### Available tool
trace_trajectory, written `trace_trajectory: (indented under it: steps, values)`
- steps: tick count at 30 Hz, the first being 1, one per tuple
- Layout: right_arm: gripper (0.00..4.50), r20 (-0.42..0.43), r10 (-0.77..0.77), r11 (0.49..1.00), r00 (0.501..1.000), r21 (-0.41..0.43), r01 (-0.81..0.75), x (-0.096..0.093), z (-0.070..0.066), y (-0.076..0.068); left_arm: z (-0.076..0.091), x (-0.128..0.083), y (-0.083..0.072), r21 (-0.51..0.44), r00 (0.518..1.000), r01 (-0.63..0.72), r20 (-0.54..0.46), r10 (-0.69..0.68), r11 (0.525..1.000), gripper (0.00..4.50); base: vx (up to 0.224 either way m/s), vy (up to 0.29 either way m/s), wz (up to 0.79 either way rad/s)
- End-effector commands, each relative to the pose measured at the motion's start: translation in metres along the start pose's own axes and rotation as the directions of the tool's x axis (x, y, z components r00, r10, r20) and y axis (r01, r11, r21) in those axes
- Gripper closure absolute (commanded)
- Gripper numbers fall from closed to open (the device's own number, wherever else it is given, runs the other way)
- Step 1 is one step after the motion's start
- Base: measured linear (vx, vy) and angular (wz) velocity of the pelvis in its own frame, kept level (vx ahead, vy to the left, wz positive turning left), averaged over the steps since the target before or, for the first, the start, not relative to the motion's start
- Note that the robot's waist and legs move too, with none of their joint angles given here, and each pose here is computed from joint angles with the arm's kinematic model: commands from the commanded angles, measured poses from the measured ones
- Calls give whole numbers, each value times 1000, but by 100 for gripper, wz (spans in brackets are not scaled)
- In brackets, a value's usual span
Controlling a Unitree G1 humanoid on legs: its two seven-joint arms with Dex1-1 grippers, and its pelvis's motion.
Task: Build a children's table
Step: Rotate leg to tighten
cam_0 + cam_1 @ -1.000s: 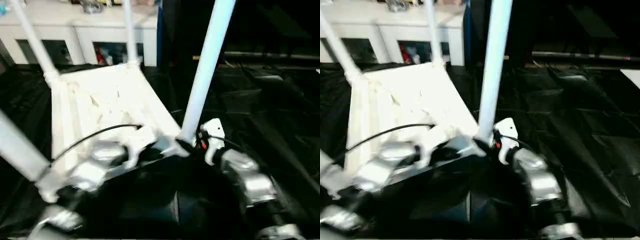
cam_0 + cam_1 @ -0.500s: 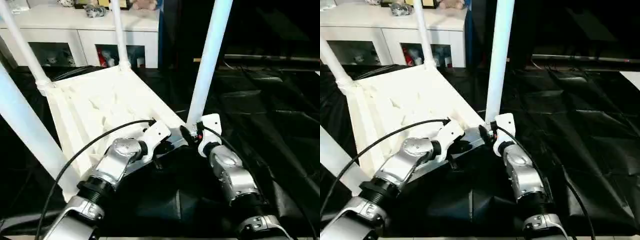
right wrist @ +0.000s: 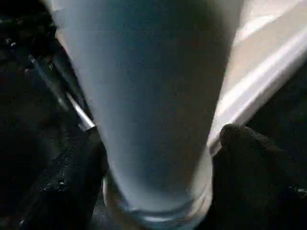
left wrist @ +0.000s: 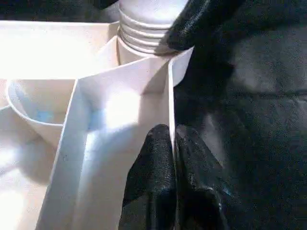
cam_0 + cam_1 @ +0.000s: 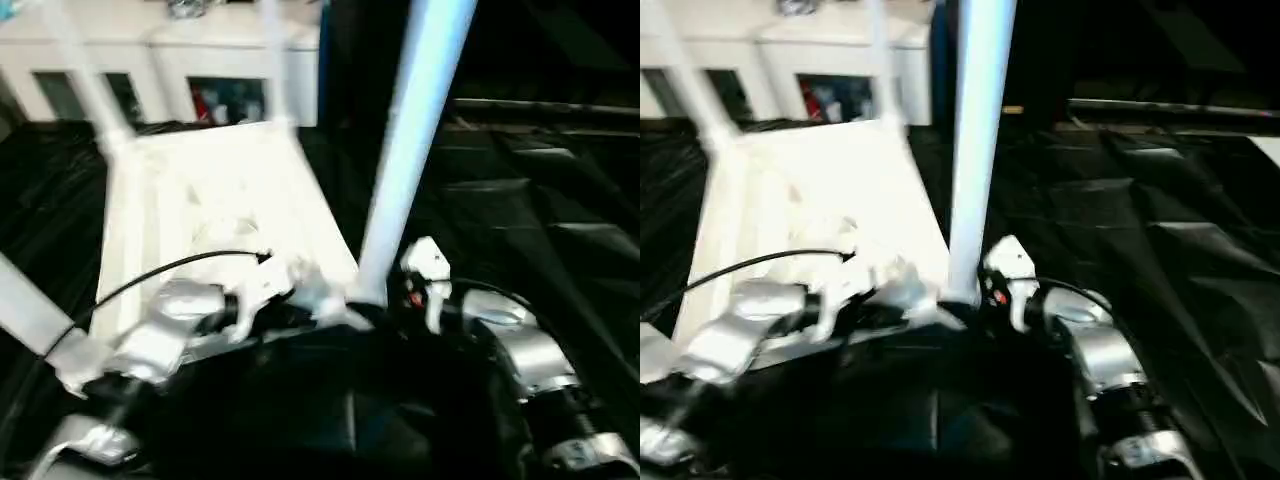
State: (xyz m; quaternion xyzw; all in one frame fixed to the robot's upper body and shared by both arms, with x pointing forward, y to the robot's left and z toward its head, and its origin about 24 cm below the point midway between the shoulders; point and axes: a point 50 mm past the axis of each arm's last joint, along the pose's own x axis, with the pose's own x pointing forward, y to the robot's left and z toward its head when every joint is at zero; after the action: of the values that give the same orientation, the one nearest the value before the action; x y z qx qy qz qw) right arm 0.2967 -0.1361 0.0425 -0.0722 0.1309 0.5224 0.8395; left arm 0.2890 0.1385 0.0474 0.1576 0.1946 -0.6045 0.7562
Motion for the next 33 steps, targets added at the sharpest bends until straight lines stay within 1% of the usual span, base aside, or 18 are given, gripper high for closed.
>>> trace_trajectory:
  steps: [1,2,3,4,6,8,9,12,13,18,21,22,24,26,27,30,31,33]
  values:
    - [57,-14,30,999,999,-16,-31,-1,1,2,-8,8,-9,-46,998,57,9,-57,997,450,0,0,0]
    - [57,-49,67,997,997,-25,-68,-3,-3,4,-9,5,-9,-44,998,61,5,-61,997,450,0,0,0]
    - [57,-49,67,997,997,-25,-68,-3,-3,4,-9,5,-9,-44,998,61,5,-61,997,450,0,0,0]
    - [73,-64,78,996,995,-32,-80,-3,-4,5,-10,4,-8,-43,999,54,0,-54,998,450,0,0,0]
    - [82,-47,80,996,996,-23,-81,-1,-2,5,-11,2,-8,-46,999,46,-1,-46,998,450,0,0,0]
    - [103,-44,83,996,996,-21,-84,-1,-1,5,-11,1,-8,-48,999,43,0,-43,998,450,0,0,0]
    - [123,-42,85,996,996,-19,-85,0,-1,5,-11,1,-8,-48,999,43,0,-43,998,450,0,0,0]
    - [137,-30,92,996,995,-10,-92,0,0,6,-11,0,-8,-50,999,38,0,-38,998,450,0,0,0]
    - [157,-30,92,996,995,-10,-92,0,0,6,-11,0,-8,-50,999,38,0,-38,998,450,0,0,0]
    - [174,-25,105,994,994,4,-105,1,-3,10,-12,0,-9,-59,999,43,5,-43,997,450,0,0,0]
    - [175,-3,24,998,1000,67,-23,6,-12,12,-16,8,-9,-69,1000,-1,-19,-1,998,450,0,0,0]
    - [175,-10,-63,993,998,101,63,11,-20,11,-19,14,-5,-74,998,-59,-43,56,996,450,0,0,0]
    - [176,-29,-165,977,986,130,167,17,-28,9,-19,23,-2,-83,992,-114,-60,109,990,450,0,0,0]
    - [176,-46,-280,941,959,185,284,26,-35,12,-18,36,2,-99,980,-190,-74,183,977,450,0,0,0]
    - [176,-55,-341,914,939,217,344,32,-37,13,-16,44,3,-107,973,-223,-84,215,969,450,0,0,0]
    - [176,-65,-423,868,904,258,425,42,-36,17,-11,57,4,-123,962,-266,-93,256,956,450,0,0,0]
    - [176,-65,-468,839,881,280,466,49,-34,19,-7,66,3,-137,959,-278,-92,267,951,450,0,0,0]
    - [176,-59,-515,814,855,280,510,58,-28,20,-1,75,3,-138,956,-289,-88,279,947,450,0,0,0]
